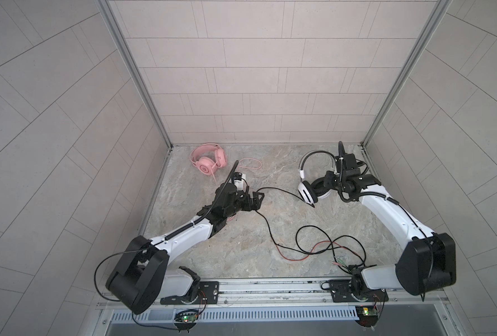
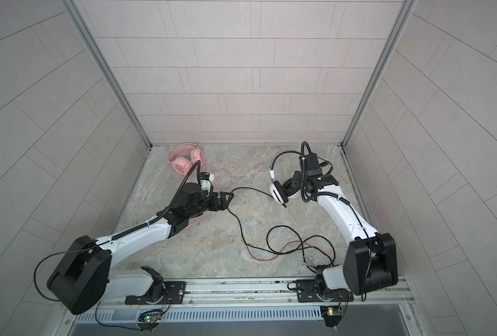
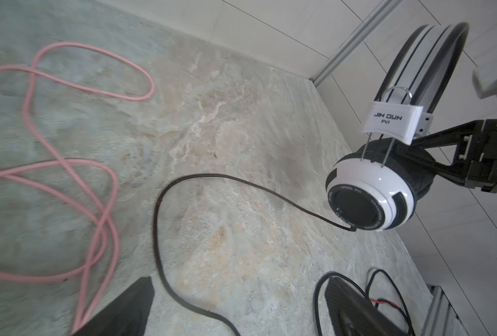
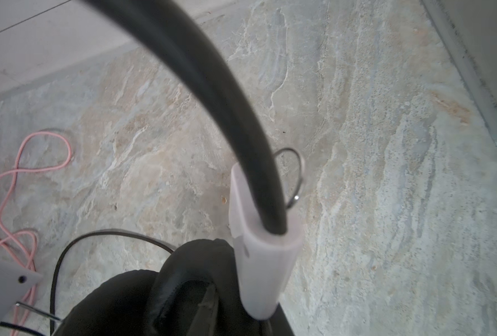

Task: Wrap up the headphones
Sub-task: 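Carry the white headset toward the left gripper while left gripper reaches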

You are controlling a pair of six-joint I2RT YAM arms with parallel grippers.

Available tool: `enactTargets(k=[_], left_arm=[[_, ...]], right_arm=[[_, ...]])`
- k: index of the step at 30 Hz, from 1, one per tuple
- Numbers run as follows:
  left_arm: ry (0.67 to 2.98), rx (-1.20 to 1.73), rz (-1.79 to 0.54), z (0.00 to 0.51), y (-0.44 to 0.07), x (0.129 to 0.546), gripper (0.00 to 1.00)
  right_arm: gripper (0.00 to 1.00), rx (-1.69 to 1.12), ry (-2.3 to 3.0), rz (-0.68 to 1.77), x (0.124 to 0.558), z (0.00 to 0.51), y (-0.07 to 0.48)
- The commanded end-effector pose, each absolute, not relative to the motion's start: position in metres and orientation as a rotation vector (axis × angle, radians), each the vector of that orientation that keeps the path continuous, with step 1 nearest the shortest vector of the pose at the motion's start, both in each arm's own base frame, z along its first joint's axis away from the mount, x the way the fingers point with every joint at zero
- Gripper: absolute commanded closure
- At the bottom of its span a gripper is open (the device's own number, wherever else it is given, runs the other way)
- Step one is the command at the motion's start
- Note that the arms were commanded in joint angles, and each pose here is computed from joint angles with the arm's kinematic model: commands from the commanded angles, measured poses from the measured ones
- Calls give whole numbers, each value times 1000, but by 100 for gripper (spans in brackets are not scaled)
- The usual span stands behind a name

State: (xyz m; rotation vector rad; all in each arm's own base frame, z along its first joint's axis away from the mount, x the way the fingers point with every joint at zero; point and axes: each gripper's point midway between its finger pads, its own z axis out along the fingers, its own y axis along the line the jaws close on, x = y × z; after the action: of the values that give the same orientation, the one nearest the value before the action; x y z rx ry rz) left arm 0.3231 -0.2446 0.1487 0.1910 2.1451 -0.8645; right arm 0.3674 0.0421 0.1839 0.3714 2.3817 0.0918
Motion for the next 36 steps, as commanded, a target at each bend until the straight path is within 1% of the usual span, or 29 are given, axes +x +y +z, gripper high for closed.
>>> enactTargets(k=[1,5,10,14,18,22,25,27,32,36], left_arm=[[2107,282,-968,155,-278,321,1],[2111,257,-1085,145,-300,318,0],[2084,223,-1132,145,-308,315,0],[2068,203,-1072,148,-303,316,0],[2045,184,-1053,154,-301,314,0],[2067,204,-960,150,-300,313,1],[2085,191,-890,146,-292,317,7],[2084,173,-835,146,-284,319,7],[2021,154,-709,164,-260,321,7],[1978,149,-708,185,-250,314,7]], right_arm=[[87,380,2282,14,355,201,43],[89,349,2234,-45,339,203,61],[89,306,2262,-52,337,187,83],[90,260,2257,-128,337,182,99],[90,225,2288,-144,340,173,115],[89,177,2284,-159,338,176,132],[89,121,2284,-191,337,179,141],[89,82,2297,-198,336,179,145],[91,-65,2326,-223,334,182,156],[92,-212,2356,-295,330,185,167]])
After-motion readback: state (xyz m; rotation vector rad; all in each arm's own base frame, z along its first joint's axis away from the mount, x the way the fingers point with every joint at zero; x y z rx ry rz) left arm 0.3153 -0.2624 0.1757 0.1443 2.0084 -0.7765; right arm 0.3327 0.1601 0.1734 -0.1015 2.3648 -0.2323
